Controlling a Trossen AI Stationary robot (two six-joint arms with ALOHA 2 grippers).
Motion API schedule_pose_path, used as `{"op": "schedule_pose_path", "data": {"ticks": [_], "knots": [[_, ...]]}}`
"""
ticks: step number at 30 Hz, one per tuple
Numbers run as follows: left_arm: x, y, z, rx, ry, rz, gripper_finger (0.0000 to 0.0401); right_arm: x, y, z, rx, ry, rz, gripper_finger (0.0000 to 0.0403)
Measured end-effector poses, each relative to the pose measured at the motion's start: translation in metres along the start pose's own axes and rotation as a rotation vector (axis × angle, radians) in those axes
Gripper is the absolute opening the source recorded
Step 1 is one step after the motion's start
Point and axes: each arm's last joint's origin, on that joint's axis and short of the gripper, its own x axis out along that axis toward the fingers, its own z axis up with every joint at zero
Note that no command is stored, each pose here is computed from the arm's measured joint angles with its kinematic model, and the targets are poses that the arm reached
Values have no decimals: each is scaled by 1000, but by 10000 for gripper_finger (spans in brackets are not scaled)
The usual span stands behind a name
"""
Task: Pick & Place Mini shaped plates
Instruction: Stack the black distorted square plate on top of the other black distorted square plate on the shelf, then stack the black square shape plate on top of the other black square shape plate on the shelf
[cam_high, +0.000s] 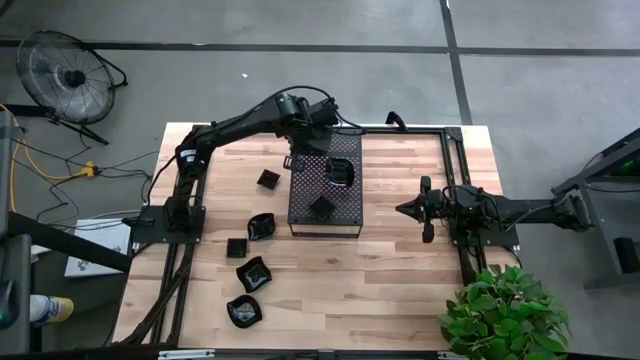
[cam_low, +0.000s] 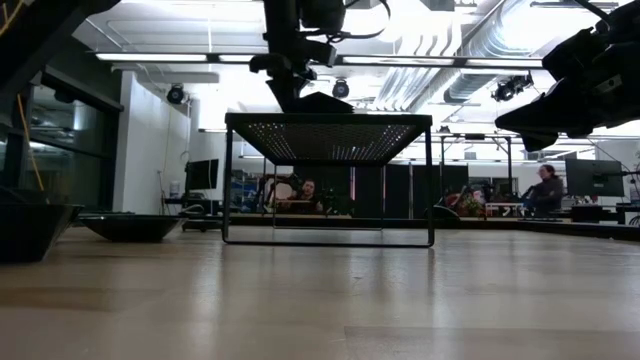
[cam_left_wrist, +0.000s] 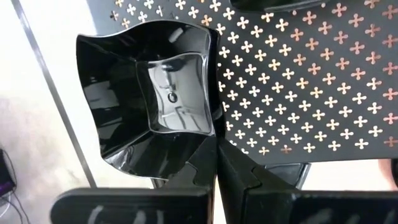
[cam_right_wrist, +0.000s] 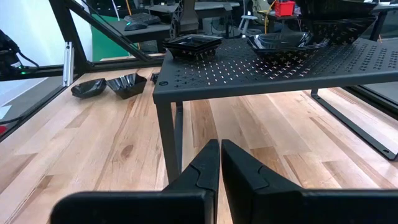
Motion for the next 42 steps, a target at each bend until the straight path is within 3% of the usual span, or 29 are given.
{"op": "schedule_pose_path", "data": {"ticks": [18,30,42], "knots": [[0,0,1,20,-13,-2,5,0,0,0,0,0,0,12],[0,0,1,20,-13,-1,92,0,0,0,0,0,0,12],[-19,-6,-20,81,143,4,99,0,0,0,0,0,0,12]]}}
